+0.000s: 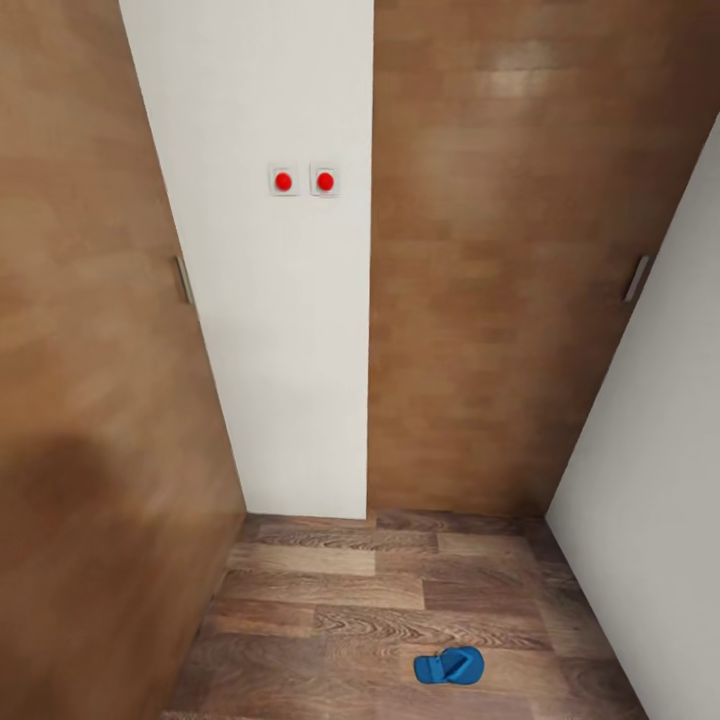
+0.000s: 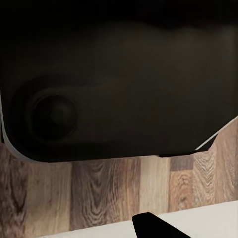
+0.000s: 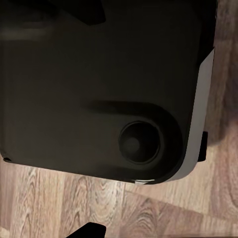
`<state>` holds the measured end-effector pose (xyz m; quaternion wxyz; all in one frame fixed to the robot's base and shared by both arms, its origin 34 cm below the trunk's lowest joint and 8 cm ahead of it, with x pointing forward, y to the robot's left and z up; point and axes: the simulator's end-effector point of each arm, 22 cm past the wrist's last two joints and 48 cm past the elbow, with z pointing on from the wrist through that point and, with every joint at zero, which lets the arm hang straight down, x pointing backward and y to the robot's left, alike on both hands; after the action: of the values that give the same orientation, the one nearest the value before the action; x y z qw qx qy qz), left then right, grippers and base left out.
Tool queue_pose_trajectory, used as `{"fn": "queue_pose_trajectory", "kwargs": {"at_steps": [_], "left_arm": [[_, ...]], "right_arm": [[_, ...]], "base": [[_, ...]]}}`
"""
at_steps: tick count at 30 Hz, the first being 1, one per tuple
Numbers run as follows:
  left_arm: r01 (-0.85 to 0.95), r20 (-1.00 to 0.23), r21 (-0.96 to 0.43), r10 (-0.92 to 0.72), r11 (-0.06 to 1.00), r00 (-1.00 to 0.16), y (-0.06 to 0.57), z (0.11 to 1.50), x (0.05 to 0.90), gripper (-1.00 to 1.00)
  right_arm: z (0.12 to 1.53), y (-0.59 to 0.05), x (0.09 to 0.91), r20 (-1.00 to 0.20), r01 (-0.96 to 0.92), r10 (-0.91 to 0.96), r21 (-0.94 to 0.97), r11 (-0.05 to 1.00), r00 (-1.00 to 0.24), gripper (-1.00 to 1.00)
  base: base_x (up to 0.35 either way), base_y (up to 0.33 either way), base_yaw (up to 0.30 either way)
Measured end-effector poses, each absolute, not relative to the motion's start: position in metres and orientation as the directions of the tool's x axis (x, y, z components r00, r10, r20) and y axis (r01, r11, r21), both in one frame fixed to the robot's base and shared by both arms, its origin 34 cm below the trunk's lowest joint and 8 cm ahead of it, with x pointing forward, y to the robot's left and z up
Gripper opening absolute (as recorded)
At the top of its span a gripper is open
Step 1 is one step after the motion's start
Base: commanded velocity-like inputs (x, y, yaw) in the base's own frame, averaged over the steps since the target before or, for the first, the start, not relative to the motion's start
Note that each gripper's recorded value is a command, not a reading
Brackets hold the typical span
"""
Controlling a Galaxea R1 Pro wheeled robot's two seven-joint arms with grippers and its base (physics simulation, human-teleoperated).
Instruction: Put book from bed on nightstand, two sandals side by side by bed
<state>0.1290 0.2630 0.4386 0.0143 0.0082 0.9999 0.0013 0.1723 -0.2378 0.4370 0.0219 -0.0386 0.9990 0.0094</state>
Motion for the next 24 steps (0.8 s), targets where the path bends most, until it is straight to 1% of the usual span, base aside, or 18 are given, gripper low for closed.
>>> {"fn": "queue_pose_trajectory", "kwargs": {"at_steps": [6,10,17,24], "left_arm": [[0.016,-0.028,0.003,0.016,1.0,-0.999,0.2632,0.4386,0.129,1.0],[0.016,-0.028,0.004,0.016,1.0,-0.999,0.2636,0.4386,0.129,1.0],[0.016,-0.029,0.004,0.016,1.0,-0.999,0.2634,0.4386,0.1289,1.0],[0.016,-0.029,0.004,0.016,1.0,-0.999,0.2631,0.4386,0.1289,1.0]], "right_arm": [[0.437,-0.2378,0.1724,-0.044,-0.078,-0.077,0.017,0.997,-0.996,1.0],[0.437,-0.2379,0.1724,-0.044,-0.078,-0.077,0.017,0.997,-0.996,1.0],[0.437,-0.2379,0.1724,-0.044,-0.078,-0.077,0.017,0.997,-0.996,1.0],[0.437,-0.2383,0.1724,-0.044,-0.078,-0.077,0.017,0.997,-0.996,1.0]], "base": [[0.13,0.001,-0.273],[0.09,0.042,-0.184],[0.166,0.065,-0.062],[0.222,0.058,-0.036]]}}
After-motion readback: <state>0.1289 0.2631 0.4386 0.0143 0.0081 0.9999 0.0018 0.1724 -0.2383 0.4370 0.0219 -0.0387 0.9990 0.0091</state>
